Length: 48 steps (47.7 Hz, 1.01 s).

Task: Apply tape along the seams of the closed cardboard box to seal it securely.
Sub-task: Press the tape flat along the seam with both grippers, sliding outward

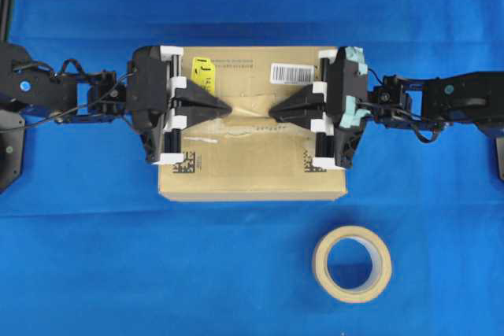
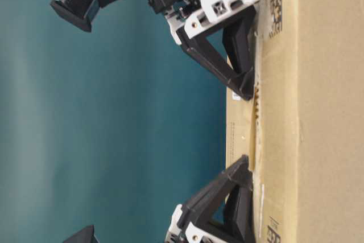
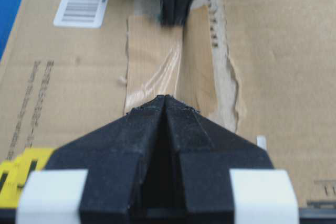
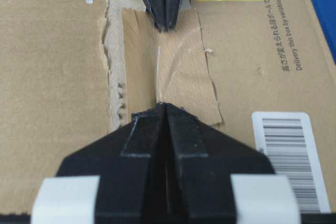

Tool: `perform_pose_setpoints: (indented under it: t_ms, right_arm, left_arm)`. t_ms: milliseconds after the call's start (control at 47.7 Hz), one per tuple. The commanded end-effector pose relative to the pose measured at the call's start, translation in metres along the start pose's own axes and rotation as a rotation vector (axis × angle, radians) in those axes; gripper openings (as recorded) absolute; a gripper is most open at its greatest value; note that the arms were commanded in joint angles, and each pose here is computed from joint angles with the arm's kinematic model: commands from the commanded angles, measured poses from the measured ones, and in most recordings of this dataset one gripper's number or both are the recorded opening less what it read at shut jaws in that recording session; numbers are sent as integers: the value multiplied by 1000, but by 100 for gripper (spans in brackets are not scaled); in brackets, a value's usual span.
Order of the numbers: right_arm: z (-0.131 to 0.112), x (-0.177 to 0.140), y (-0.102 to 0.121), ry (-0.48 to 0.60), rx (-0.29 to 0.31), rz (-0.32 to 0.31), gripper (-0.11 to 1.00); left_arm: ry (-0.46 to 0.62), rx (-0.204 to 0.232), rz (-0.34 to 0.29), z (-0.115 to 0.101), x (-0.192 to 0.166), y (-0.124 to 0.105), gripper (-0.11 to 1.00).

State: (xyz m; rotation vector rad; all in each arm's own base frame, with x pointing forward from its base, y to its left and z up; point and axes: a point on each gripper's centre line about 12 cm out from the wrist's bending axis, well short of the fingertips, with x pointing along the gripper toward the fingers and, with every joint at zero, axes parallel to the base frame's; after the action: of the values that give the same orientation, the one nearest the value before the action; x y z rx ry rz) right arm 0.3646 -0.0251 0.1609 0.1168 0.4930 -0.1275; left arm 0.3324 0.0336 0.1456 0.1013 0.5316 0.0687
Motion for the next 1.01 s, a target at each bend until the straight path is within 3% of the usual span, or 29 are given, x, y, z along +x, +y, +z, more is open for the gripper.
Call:
perform_pose_setpoints:
  t_ms: [0, 84, 272, 398, 587, 817, 985]
  right_arm:
    - [10, -6, 2, -33, 1, 7, -1]
    - [22, -10, 4, -73, -8, 11, -1]
    - [57, -18, 8, -177, -34, 23, -1]
    - [70, -16, 9, -218, -66, 24, -1]
    - [74, -5, 4, -218, -67, 11, -1]
    - [63, 19, 6, -172, -69, 11, -1]
    - [53, 33, 11, -138, -65, 23, -1]
  left_arm:
    - [17, 1, -1, -6, -3, 0, 0]
    - [-26, 16, -11, 10, -5, -4, 0]
    - [-170, 109, -28, 61, -11, -14, 0]
    - [-212, 116, -24, 79, -7, -14, 0]
    - [-193, 129, -41, 83, 7, -21, 0]
    - [-150, 131, -46, 72, 12, -21, 0]
    - [-121, 104, -53, 62, 16, -23, 0]
